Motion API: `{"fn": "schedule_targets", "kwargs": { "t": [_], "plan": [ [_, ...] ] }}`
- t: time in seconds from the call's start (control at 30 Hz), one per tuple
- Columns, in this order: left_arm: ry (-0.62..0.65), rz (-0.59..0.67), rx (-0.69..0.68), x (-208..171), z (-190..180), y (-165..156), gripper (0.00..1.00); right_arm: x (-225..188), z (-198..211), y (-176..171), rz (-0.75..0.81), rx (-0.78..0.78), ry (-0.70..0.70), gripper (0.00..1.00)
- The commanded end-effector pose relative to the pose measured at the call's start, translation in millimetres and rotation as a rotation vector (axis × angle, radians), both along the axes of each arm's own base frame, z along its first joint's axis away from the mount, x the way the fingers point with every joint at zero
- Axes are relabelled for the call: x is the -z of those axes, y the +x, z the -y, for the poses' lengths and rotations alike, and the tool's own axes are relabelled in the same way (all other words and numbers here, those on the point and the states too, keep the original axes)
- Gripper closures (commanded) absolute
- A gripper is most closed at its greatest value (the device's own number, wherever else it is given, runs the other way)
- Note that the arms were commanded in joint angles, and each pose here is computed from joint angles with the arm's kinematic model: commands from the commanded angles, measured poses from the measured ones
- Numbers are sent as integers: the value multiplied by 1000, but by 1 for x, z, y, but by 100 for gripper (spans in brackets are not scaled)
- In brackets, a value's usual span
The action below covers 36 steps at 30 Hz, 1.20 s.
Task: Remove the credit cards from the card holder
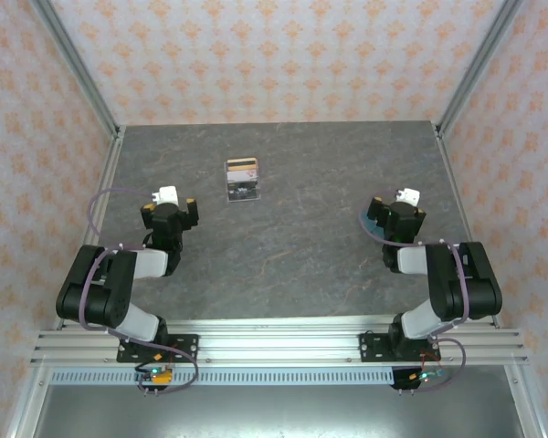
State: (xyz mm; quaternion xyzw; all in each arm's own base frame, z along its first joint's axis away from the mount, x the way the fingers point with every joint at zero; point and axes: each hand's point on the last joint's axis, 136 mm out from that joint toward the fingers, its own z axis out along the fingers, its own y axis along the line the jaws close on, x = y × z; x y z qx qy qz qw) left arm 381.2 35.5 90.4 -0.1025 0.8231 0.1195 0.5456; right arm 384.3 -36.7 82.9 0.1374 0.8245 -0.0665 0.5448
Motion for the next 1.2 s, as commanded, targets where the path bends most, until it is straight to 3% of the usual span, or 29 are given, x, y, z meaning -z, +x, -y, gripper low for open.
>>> {"fn": "schedule_targets", "kwargs": {
  "t": [0.0,0.77,0.97,1.17],
  "plan": [
    [-12,20,-13,-8,-4,6,0,-7,-1,6,21,-3,19,1],
    [-7,27,-30,-9,-6,5,0,-10,2,5,29,21,21,1],
    [-6,9,-92,-37,-16,0,0,-39,5,4,9,38,16,1],
    [-50,-91,-116,-62,-15,-4,0,-78,18,-9,-49,143,42,1]
  ]
}}
